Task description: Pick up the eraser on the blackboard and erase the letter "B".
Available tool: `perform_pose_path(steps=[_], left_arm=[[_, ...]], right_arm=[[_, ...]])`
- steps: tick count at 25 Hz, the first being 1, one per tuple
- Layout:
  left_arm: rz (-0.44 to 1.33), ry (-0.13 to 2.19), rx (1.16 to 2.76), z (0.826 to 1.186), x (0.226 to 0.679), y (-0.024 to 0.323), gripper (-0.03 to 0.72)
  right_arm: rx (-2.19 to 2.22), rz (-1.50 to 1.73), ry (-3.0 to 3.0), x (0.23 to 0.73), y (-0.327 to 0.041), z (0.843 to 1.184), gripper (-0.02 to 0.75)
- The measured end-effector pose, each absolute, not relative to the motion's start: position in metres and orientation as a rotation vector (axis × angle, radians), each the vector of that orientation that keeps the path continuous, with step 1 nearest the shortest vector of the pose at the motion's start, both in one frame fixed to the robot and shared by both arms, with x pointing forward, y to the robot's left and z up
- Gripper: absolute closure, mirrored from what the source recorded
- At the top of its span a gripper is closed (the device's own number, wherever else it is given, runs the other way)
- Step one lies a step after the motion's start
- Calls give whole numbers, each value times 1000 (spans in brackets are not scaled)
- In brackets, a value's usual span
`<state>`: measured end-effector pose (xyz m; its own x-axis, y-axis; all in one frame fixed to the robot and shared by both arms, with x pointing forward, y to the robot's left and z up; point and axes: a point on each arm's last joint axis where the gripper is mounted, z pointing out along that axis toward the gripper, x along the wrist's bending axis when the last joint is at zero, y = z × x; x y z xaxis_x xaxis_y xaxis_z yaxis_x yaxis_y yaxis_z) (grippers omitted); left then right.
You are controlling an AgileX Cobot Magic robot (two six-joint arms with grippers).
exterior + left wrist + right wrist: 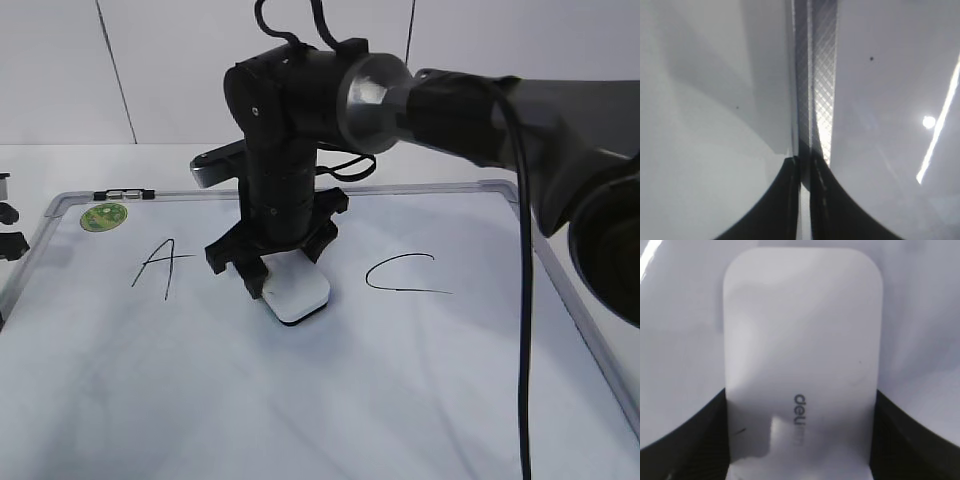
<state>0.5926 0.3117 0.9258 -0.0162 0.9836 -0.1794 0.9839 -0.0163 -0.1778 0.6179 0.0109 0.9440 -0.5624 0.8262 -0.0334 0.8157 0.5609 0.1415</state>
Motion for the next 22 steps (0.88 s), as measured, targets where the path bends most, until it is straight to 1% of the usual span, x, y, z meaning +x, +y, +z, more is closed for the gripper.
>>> perform_pose_path(steps=[12,18,22], left_arm=[[-402,2203,2203,926,592,312,675],[-402,2203,2203,926,592,312,675],[-402,2203,2203,926,592,312,675]], right_arm=[[1460,192,2689,623,6,944,222],[1554,228,2675,632,-6,944,222],[1659,269,2612,646,-21,944,222]])
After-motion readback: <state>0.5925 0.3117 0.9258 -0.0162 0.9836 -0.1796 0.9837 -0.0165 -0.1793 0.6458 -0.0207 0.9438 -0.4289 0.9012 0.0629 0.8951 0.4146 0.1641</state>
